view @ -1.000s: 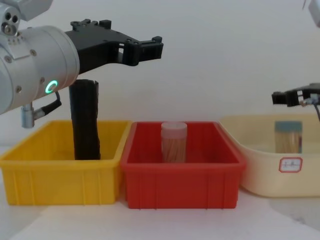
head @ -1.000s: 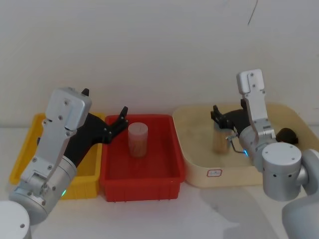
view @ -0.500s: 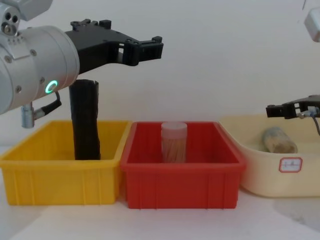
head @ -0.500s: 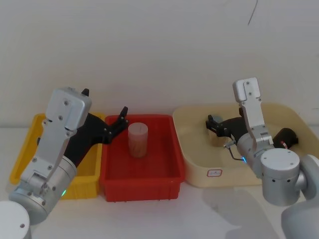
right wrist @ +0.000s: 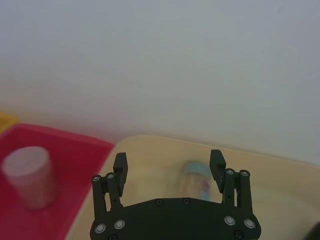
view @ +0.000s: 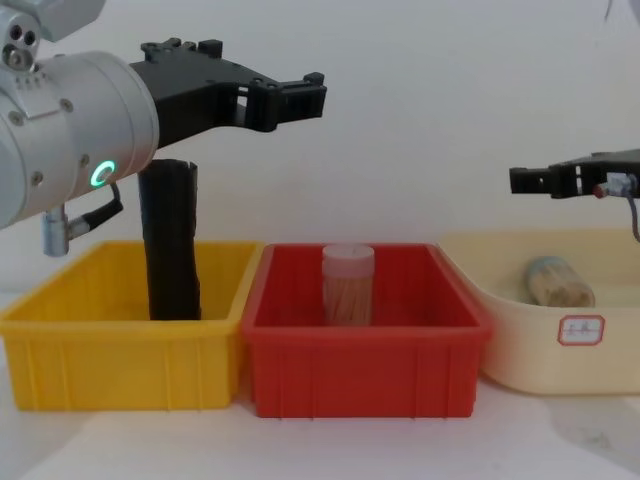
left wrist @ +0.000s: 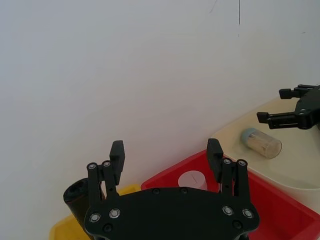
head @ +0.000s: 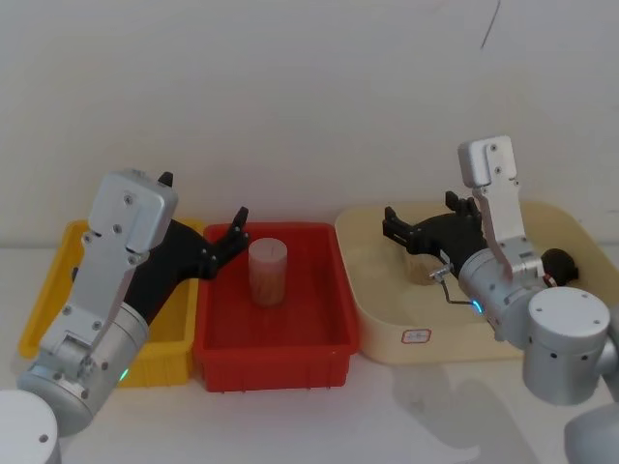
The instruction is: Pick up the garbage bag with the one hand and transfer it to the other hand.
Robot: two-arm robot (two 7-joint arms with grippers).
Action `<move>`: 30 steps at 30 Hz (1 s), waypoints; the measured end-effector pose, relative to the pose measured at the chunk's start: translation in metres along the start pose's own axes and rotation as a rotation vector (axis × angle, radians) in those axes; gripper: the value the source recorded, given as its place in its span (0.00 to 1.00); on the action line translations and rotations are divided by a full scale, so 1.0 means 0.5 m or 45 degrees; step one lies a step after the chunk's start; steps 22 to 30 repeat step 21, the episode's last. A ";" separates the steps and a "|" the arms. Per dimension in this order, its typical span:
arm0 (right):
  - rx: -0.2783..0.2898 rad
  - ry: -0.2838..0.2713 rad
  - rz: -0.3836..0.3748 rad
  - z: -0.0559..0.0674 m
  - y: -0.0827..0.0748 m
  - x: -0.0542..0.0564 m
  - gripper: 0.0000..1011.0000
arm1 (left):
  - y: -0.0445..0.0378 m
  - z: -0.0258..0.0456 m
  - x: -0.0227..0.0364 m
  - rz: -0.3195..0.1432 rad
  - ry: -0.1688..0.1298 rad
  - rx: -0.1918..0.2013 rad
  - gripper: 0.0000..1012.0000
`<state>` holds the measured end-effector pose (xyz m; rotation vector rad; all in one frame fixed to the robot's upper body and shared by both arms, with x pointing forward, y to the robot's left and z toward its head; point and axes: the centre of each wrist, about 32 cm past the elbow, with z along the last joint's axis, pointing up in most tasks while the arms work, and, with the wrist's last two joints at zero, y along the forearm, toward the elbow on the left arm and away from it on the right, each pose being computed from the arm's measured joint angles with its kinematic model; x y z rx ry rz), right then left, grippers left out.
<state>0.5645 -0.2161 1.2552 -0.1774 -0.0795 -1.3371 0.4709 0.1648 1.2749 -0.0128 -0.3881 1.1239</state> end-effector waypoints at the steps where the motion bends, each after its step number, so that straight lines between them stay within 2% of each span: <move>1: 0.005 0.004 0.009 0.001 -0.003 0.000 0.99 | 0.000 0.000 0.000 0.000 0.000 0.000 0.99; 7: 0.032 0.024 0.112 0.009 -0.035 -0.008 0.99 | 0.000 0.000 0.000 0.000 0.000 0.000 0.99; 10: 0.035 0.029 0.182 0.009 -0.055 -0.018 0.99 | 0.000 0.000 0.000 0.000 0.000 0.000 0.99; 17: 0.031 0.036 0.275 0.008 -0.082 -0.035 0.99 | 0.000 0.000 0.000 0.000 0.000 0.000 0.99; 21: 0.032 0.038 0.310 0.008 -0.093 -0.042 0.99 | 0.000 0.000 0.000 0.000 0.000 0.000 0.99; 30: 0.032 0.038 0.310 0.008 -0.093 -0.042 0.99 | 0.000 0.000 0.000 0.000 0.000 0.000 0.99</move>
